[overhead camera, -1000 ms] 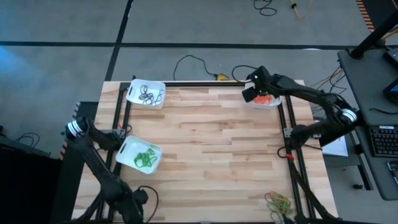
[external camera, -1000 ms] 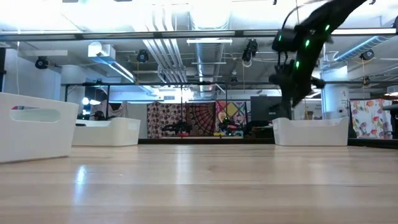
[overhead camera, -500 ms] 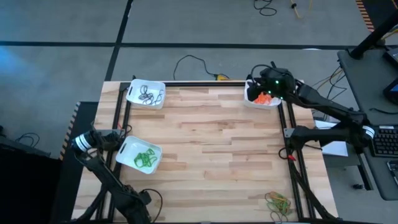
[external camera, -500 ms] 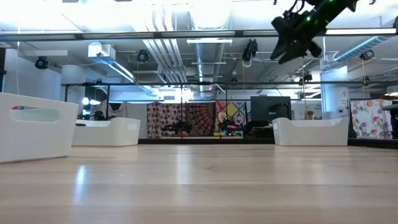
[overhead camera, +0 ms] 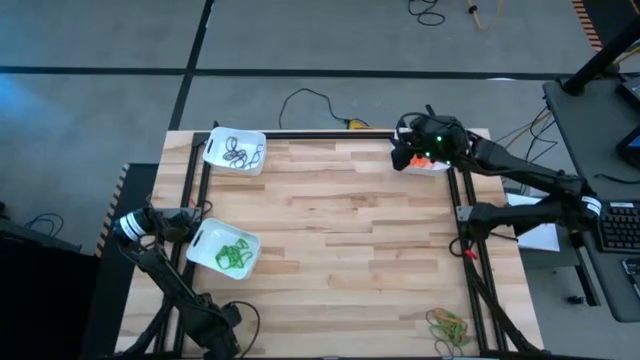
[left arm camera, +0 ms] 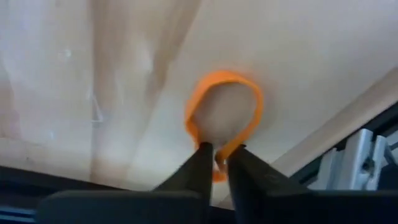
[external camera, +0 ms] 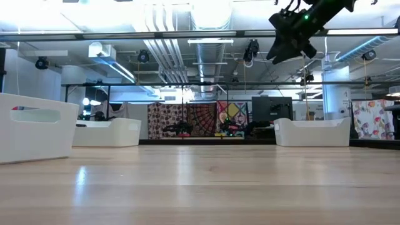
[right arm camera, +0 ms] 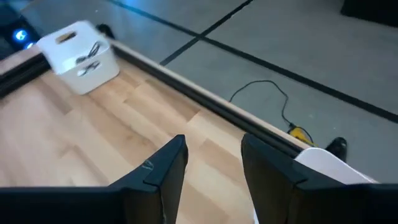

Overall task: Sort rubber bands into baskets
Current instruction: Put the orange rubber band into the top right white bin

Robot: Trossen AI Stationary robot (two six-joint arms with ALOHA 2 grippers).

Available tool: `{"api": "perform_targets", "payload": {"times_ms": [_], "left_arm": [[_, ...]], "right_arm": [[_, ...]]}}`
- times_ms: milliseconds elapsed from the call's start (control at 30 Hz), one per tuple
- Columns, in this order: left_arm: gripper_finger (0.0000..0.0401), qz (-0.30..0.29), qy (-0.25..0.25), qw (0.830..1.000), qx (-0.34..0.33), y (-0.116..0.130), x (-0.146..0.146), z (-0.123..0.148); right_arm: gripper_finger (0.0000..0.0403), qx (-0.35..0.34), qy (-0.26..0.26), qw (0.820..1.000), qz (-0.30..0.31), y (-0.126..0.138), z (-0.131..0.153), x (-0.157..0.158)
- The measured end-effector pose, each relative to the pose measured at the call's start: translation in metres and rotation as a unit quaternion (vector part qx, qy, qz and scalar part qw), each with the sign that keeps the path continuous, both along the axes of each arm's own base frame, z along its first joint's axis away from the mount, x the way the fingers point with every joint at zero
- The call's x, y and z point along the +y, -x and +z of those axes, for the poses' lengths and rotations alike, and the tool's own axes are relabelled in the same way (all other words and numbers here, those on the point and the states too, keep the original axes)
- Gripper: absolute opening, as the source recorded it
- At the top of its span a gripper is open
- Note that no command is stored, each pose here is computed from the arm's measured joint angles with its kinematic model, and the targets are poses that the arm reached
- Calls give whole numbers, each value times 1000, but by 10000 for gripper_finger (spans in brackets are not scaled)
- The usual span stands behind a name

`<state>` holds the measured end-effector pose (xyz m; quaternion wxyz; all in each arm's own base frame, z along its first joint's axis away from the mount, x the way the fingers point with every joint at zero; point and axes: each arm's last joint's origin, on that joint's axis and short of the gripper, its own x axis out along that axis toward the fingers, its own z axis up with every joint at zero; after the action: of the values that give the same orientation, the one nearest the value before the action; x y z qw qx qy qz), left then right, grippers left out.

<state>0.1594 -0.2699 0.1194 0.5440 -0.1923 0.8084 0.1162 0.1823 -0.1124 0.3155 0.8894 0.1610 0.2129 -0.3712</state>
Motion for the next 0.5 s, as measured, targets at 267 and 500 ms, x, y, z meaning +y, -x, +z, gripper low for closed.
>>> {"api": "perform_targets", "payload": {"times_ms": [267,500], "left_arm": [[2,-5,-11,998,-62,-22,0,19],[0,17,-47,959,-280,-87,3,64]], "right_arm": [[133,42,23,993,110,-21,-8,20],[127,82,59,968,229,-47,-19,54]]}}
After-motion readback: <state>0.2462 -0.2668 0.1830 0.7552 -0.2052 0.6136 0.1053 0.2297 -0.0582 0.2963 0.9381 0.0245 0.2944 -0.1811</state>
